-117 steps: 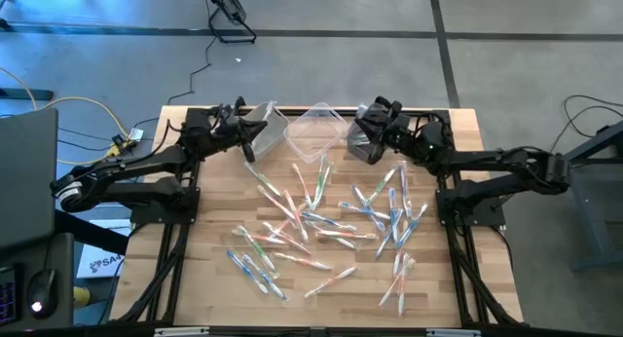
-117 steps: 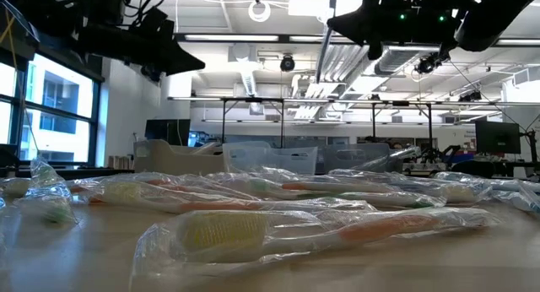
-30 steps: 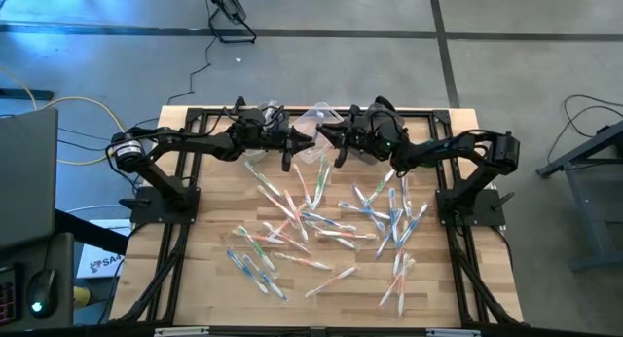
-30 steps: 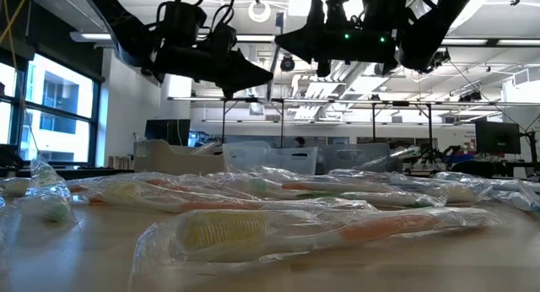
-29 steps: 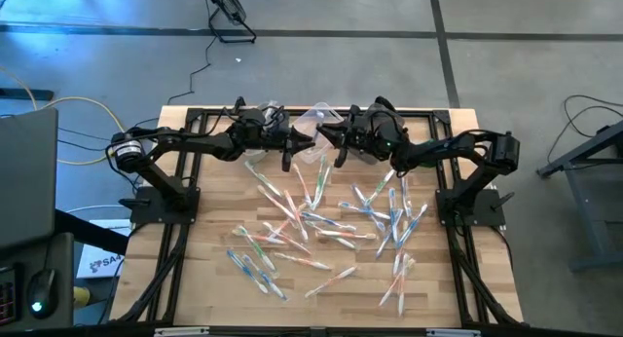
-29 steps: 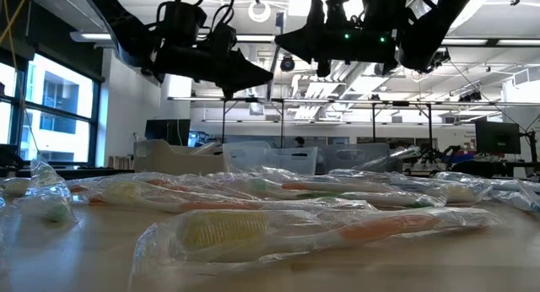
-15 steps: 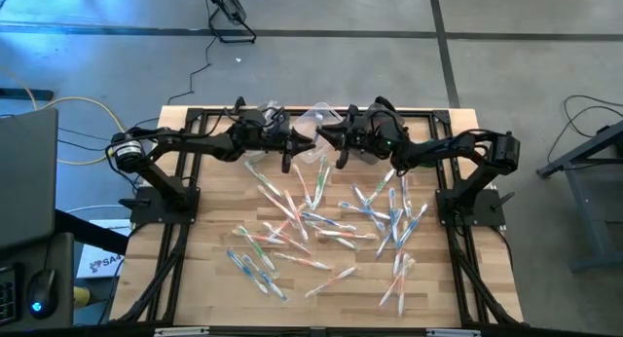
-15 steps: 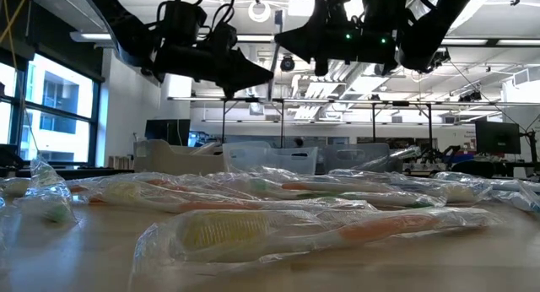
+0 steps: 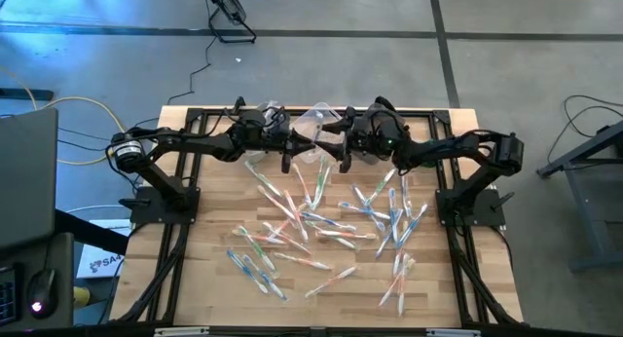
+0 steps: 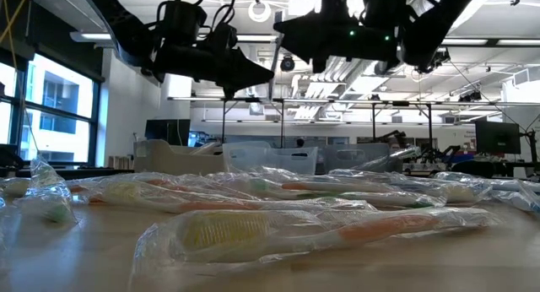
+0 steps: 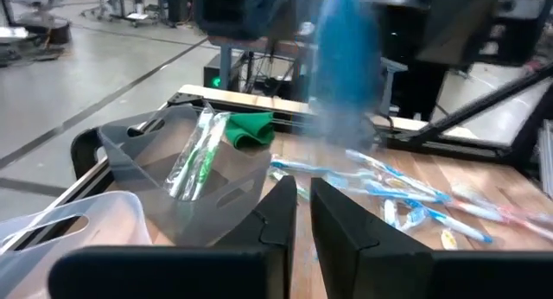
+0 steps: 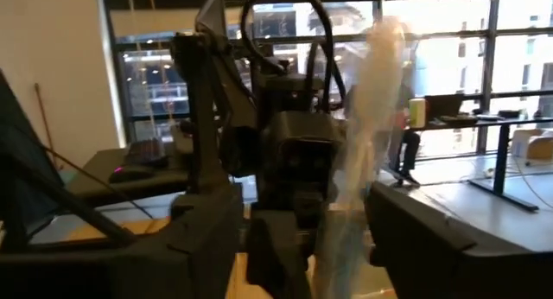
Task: Pick & Place Toothbrushes
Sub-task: Put the blue toothbrush into the transparent bin
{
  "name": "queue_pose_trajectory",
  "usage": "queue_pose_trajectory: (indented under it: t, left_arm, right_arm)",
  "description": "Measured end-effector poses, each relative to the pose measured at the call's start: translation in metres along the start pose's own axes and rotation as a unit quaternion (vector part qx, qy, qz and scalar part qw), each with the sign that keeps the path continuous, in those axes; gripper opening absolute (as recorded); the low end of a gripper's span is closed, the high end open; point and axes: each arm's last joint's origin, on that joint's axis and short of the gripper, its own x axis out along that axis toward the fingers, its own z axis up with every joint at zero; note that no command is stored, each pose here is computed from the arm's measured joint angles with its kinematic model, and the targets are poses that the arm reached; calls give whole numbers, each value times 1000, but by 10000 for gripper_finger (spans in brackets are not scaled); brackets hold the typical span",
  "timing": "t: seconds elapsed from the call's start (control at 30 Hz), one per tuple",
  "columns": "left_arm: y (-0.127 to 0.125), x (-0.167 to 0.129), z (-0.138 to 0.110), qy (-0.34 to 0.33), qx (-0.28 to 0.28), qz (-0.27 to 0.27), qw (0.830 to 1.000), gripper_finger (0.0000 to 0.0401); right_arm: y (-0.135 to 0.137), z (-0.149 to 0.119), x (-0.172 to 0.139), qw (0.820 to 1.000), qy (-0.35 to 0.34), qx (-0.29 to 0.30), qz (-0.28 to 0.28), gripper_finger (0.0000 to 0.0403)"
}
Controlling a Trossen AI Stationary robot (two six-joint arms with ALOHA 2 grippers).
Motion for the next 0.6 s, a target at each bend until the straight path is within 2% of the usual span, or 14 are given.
queue_pose_trajectory:
  t: [0.2, 0.3, 0.4, 0.47, 0.6]
  left_arm:
    - [1, 0, 0, 0, -1, 2, 1000, 0]
    - [7, -2, 1, -6, 7, 55, 998, 3]
    - [18, -6, -1, 1, -28, 110, 994, 0]
    - [20, -7, -3, 11, -37, 105, 994, 1]
    - [17, -7, -1, 8, -35, 48, 998, 0]
  right_arm:
    - [-6, 29, -17, 999, 29, -19, -31, 274]
    - [-15, 38, -24, 995, 17, -37, -94, 268]
    - [-26, 29, -28, 989, 66, -4, -136, 250]
    - [-29, 20, -30, 985, 107, 9, -135, 235]
    - [-26, 11, -32, 982, 157, 1, -104, 204]
